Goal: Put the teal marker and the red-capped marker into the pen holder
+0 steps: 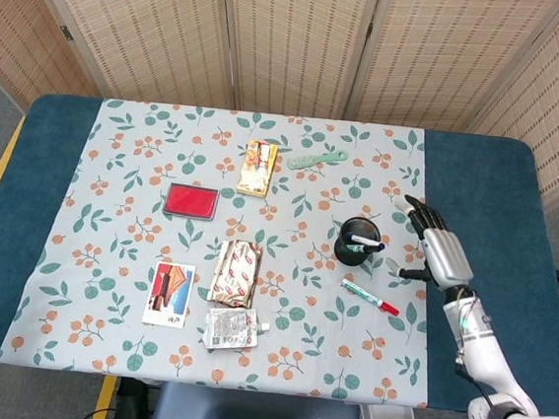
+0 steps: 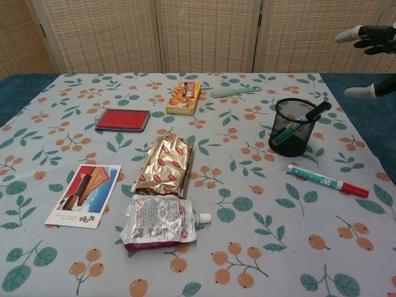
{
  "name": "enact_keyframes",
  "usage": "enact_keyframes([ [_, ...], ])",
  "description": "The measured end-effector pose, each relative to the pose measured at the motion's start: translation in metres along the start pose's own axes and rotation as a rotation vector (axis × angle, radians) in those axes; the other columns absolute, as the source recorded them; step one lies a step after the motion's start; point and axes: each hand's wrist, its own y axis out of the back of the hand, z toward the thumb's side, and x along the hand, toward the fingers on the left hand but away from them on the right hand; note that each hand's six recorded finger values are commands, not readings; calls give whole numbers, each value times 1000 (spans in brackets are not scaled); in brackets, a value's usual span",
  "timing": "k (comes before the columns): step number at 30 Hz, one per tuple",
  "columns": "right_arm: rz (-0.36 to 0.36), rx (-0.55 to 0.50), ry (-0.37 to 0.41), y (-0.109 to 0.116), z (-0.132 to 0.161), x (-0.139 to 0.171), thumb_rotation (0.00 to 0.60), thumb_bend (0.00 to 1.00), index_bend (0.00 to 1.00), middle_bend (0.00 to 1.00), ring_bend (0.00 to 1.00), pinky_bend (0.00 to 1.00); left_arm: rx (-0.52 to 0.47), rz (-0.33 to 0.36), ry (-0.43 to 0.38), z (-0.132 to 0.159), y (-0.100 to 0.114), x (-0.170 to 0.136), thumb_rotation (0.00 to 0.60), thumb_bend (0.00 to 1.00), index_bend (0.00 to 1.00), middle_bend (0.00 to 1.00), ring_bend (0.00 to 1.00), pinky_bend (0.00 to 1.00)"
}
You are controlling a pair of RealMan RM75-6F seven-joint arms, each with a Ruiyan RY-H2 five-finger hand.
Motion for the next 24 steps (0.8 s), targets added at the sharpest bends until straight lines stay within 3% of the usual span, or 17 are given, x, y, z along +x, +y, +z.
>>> enact_keyframes([
  [6, -30, 129, -71, 8, -13, 61, 600, 265, 253, 3, 0, 0, -8, -6, -14, 2, -1, 1, 600, 400, 0, 200, 94, 268],
  [11, -4, 177, -121, -8, -32, 105, 600, 276, 369, 39, 0, 0, -13, -6, -21, 3, 0, 1, 600, 400, 0, 200, 94, 268],
  [24, 38, 190, -184, -51, -61, 110, 600, 290, 422, 68, 0, 0, -33, -12, -32, 2, 2, 2, 600, 400, 0, 200, 94, 268],
])
